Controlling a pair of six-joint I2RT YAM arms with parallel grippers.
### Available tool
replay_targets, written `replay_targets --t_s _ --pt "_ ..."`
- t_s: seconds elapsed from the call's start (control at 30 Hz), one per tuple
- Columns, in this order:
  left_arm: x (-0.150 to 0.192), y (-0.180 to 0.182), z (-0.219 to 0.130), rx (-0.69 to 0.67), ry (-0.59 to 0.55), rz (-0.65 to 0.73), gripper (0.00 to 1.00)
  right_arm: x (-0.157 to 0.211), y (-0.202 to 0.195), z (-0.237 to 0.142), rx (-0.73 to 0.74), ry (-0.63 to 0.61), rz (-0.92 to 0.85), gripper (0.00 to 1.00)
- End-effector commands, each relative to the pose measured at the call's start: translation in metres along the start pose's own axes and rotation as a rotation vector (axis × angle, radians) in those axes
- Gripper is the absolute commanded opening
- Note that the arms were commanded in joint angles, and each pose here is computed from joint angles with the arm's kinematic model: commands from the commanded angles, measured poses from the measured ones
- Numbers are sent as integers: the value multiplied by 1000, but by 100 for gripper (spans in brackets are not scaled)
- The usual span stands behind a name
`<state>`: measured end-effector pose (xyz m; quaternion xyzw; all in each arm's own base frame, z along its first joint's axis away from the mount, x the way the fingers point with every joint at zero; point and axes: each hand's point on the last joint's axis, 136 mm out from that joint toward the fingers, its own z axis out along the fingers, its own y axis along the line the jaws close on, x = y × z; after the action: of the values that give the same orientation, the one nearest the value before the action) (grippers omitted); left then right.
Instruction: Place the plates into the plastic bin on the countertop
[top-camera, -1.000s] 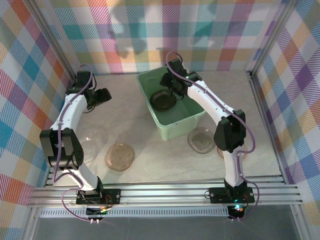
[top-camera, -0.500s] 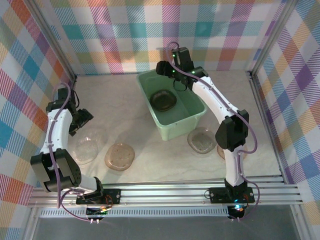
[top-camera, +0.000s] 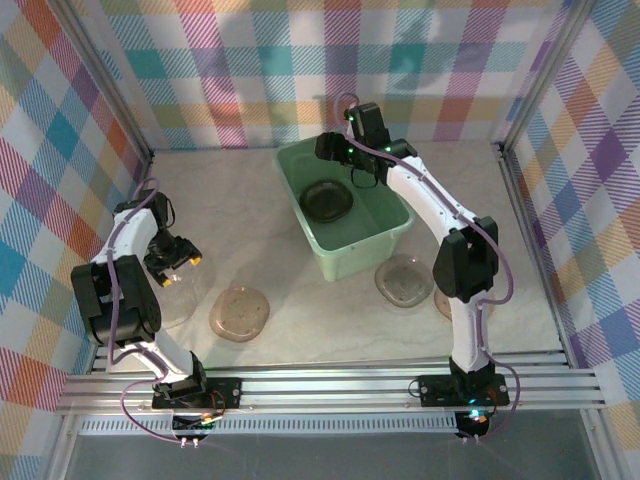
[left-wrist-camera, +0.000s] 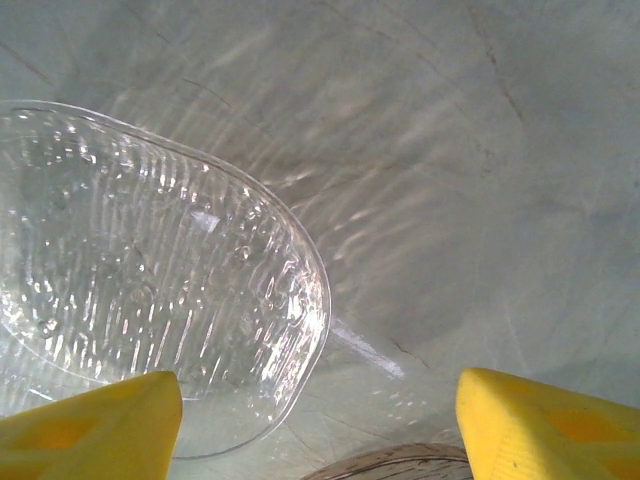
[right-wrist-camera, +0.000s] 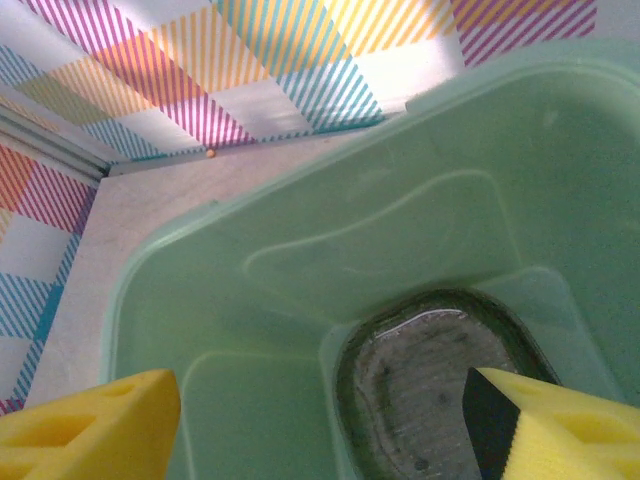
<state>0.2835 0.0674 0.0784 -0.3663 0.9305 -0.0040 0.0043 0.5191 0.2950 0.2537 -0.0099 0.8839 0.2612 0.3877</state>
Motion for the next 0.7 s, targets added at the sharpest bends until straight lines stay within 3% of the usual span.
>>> replay_targets --t_s 0.0,0.2,0.67 --pt "17 2 12 -32 82 58 71 -21 10 -26 -39 -63 -13 75" --pt "30 -1 34 -70 163 163 68 -16 3 -29 -21 -55 -8 75" --pt "42 3 57 -95 256 247 59 -12 -3 -32 3 -47 5 75"
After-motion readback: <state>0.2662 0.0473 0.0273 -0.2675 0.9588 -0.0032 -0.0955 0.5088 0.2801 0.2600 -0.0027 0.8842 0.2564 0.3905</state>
